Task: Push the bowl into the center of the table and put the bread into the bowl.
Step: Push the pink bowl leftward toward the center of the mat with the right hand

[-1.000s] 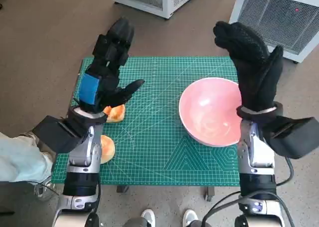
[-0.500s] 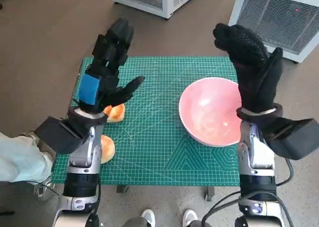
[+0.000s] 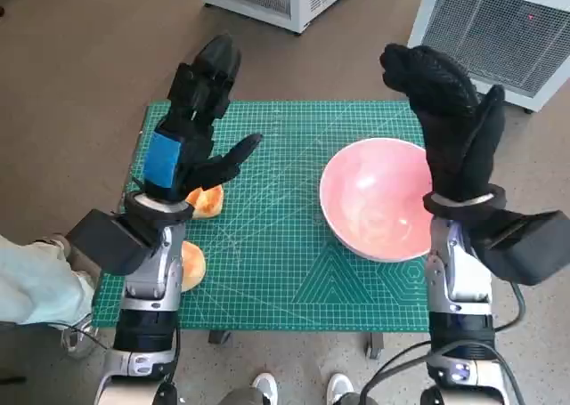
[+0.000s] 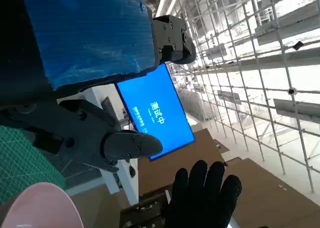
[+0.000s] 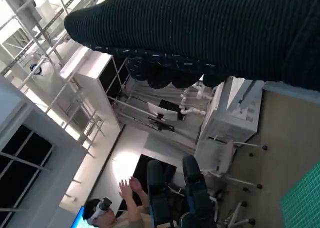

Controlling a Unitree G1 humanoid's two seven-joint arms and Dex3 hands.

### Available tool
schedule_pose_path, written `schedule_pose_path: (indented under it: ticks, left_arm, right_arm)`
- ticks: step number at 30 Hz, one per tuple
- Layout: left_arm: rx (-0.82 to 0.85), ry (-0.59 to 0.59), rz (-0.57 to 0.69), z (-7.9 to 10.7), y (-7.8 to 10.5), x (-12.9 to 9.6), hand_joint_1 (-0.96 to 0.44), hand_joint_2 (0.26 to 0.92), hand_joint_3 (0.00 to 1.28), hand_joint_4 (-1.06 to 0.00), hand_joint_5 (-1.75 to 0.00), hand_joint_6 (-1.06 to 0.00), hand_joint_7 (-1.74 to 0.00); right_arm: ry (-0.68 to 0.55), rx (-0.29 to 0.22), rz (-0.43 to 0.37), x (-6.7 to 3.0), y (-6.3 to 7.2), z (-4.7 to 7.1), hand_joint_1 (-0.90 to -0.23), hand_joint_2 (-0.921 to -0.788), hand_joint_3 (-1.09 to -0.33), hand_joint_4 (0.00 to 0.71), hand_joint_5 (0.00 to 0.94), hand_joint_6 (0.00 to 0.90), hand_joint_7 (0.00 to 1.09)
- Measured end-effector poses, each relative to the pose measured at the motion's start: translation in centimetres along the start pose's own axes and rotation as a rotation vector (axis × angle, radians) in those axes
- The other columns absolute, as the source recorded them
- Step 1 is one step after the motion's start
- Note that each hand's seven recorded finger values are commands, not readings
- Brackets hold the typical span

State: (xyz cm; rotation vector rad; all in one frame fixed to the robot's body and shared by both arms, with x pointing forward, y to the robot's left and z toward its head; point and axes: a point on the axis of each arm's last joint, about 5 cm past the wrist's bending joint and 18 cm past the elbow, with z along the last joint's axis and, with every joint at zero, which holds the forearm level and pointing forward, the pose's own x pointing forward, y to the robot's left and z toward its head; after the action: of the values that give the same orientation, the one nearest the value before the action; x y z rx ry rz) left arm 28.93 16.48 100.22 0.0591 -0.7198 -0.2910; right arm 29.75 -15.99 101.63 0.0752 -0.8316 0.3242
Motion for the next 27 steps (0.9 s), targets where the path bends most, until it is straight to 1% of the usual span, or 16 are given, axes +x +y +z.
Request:
schedule_pose_path:
  ticks: [3,7,11,15,18,19,20,27]
  left_arm:
    - [-0.002,0.001,-0.001,0.0,-0.1,0.0,-0.14,0.921,0.36,-0.15,-0.01,-0.02,-0.47]
    - [-0.003,0.000,-0.003,0.0,-0.2,0.0,-0.14,0.921,0.36,-0.16,-0.01,-0.01,-0.48]
    - [0.000,0.001,0.001,0.0,-0.1,-0.1,-0.15,0.921,0.36,-0.16,-0.01,-0.01,-0.48]
    - [0.001,0.003,0.004,0.0,0.0,-0.2,-0.15,0.921,0.36,-0.16,-0.01,-0.01,-0.47]
    - [0.000,0.004,0.005,0.0,0.0,-0.2,-0.16,0.921,0.36,-0.16,-0.01,-0.02,-0.47]
    - [0.000,0.004,0.005,0.0,0.0,-0.2,-0.16,0.921,0.36,-0.16,-0.01,-0.01,-0.47]
    - [-0.001,0.004,0.006,0.0,0.0,-0.2,-0.17,0.921,0.36,-0.16,-0.01,-0.02,-0.47]
    - [-0.009,0.008,0.010,-0.2,0.0,-0.3,-0.22,0.921,0.35,-0.16,-0.01,-0.02,-0.47]
  right_arm:
    - [0.001,-0.002,-0.003,-0.18,-0.5,0.0,-0.732,-0.921,-0.713,0.225,0.004,0.168,0.33]
    - [0.019,-0.023,-0.027,-0.82,-2.2,-0.1,-0.733,-0.921,-0.702,0.217,0.013,0.172,0.31]
    - [0.052,-0.066,-0.087,-1.87,-4.2,-0.4,-0.725,-0.921,-0.698,0.217,0.015,0.174,0.30]
    - [0.080,-0.113,-0.166,-2.93,-5.9,-0.6,-0.722,-0.921,-0.719,0.209,0.009,0.160,0.29]
    - [0.093,-0.156,-0.226,-3.60,-6.7,-0.7,-0.713,-0.921,-0.754,0.203,0.005,0.147,0.29]
    - [0.099,-0.173,-0.242,-3.81,-6.9,-0.8,-0.699,-0.921,-0.773,0.182,0.003,0.126,0.28]
    - [0.107,-0.186,-0.256,-4.03,-7.1,-0.8,-0.698,-0.921,-0.778,0.182,0.008,0.124,0.29]
    - [0.184,-0.237,-0.363,-5.81,-8.3,-1.7,-0.688,-0.921,-0.792,0.178,0.012,0.116,0.30]
